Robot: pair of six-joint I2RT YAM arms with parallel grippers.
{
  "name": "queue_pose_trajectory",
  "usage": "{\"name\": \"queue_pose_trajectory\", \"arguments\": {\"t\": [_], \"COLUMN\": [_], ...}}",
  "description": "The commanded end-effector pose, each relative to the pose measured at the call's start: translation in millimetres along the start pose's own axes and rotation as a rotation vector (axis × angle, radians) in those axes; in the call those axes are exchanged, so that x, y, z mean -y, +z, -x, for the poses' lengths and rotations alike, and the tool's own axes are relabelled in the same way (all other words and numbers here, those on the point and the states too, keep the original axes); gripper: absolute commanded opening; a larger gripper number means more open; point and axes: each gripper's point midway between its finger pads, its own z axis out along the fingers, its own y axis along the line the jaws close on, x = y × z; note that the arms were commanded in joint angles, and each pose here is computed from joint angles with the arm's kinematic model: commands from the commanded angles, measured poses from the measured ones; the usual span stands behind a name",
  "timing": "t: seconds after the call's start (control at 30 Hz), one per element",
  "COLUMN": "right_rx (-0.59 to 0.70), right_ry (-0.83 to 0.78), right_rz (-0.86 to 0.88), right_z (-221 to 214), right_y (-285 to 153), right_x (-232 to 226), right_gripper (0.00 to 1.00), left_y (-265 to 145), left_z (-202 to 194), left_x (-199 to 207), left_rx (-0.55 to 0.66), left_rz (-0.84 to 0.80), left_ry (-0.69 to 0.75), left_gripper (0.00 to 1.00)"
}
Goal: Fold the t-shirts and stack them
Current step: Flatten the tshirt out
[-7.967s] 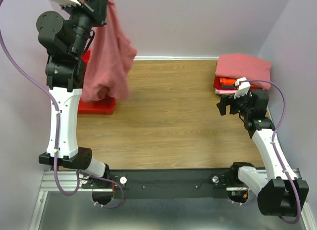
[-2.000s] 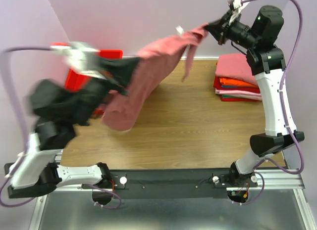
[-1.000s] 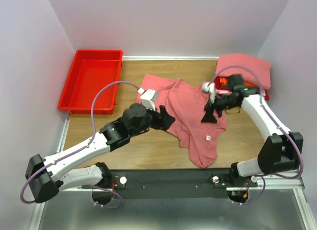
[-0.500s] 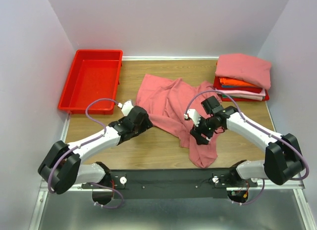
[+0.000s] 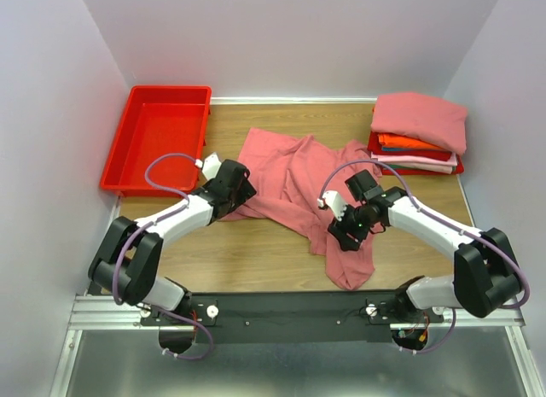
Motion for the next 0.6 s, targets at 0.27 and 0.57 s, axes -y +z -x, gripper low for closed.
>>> {"name": "queue_pose_trajectory", "arguments": {"t": [0.27,0.57], "right_rx": [-0.028,-0.035], "right_ry": [0.008,-0.004], "right_rz": [-0.008,0.047], "right_z": [-9.2,-6.1], "right_y": [5.6,5.1], "right_x": [-1.4,-7.9], "right_gripper": [0.6,0.1], "left_y": [38.7,14.7], "left_z": [22.1,50.9], "left_x": [-4.9,12.3], "left_rx": [0.044,0.124], "left_rz": [0.106,0.027], "left_ry": [0.099,0.131], "left_gripper": [0.62,0.01]}}
